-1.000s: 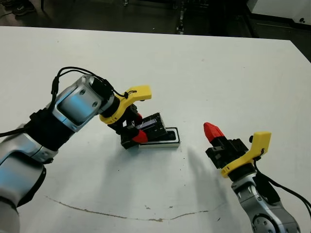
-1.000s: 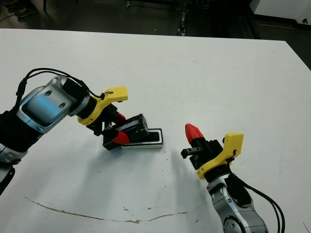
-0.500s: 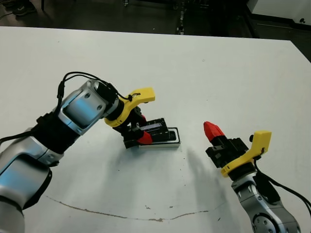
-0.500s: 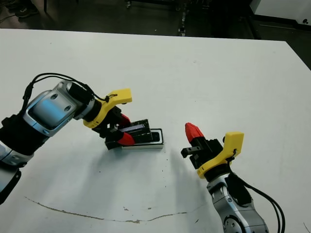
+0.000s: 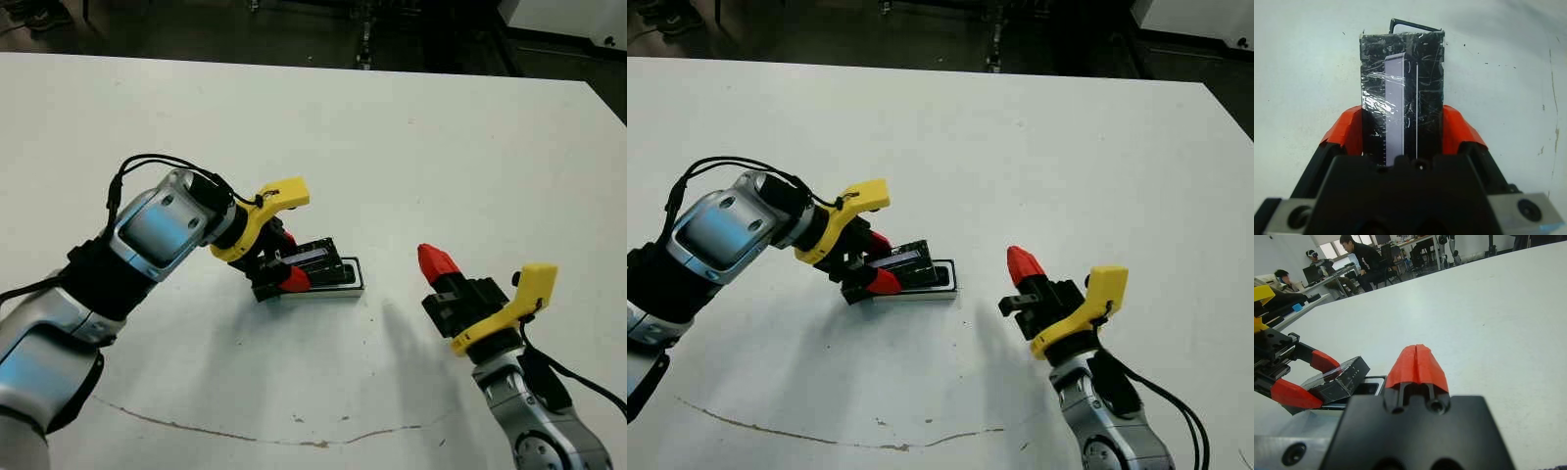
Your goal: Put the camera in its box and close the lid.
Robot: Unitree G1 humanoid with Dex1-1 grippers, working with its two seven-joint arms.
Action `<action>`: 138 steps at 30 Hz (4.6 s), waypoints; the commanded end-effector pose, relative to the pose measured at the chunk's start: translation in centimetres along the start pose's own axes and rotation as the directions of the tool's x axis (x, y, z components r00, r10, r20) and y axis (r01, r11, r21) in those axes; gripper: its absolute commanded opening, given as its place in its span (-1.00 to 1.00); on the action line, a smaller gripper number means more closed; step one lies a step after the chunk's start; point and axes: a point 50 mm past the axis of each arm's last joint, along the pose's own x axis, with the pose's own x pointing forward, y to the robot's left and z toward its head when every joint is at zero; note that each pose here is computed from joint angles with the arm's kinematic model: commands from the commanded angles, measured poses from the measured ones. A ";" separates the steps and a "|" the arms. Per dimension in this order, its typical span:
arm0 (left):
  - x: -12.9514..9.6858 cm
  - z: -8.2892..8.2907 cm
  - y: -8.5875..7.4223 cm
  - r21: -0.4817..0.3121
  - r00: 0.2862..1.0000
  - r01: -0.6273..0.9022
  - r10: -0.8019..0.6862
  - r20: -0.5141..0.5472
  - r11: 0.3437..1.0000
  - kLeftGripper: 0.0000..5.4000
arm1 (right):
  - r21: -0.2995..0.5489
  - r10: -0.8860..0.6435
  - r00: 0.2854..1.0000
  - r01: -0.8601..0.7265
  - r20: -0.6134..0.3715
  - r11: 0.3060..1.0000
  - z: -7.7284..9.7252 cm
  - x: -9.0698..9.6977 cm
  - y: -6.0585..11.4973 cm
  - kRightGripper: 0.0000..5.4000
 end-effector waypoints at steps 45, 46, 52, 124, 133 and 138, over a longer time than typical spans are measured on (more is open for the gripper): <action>4.0 -2.1 -1.9 -0.033 0.987 0.112 -0.107 0.118 0.993 0.17 | -0.009 -0.012 1.000 0.012 -0.019 1.000 0.6 -0.2 -0.4 -1.00; 4.1 -2.2 -2.0 -0.020 0.987 0.113 -0.110 0.120 0.993 0.17 | -0.010 -0.013 1.000 0.013 -0.018 1.000 0.6 -0.2 -0.4 -1.00; 4.5 -2.4 -2.2 0.095 0.986 0.088 -0.100 0.136 0.992 0.17 | -0.007 -0.008 1.000 0.008 -0.018 1.000 0.8 -0.2 -0.5 -1.00; 7.8 -2.0 -2.5 0.369 0.998 0.005 -0.030 0.062 0.929 1.00 | -0.021 -0.024 1.000 0.024 0.015 1.000 1.7 -0.2 -1.1 -1.00; 7.0 -3.6 -1.2 0.329 0.998 -0.052 0.041 0.040 0.943 1.00 | -0.017 -0.016 1.000 0.016 0.015 1.000 1.7 -0.1 -1.1 -1.00; 6.2 -4.2 -0.7 0.328 0.995 -0.095 0.076 0.069 0.940 1.00 | -0.024 -0.017 1.000 0.017 0.017 1.000 1.8 -0.1 -1.1 -1.00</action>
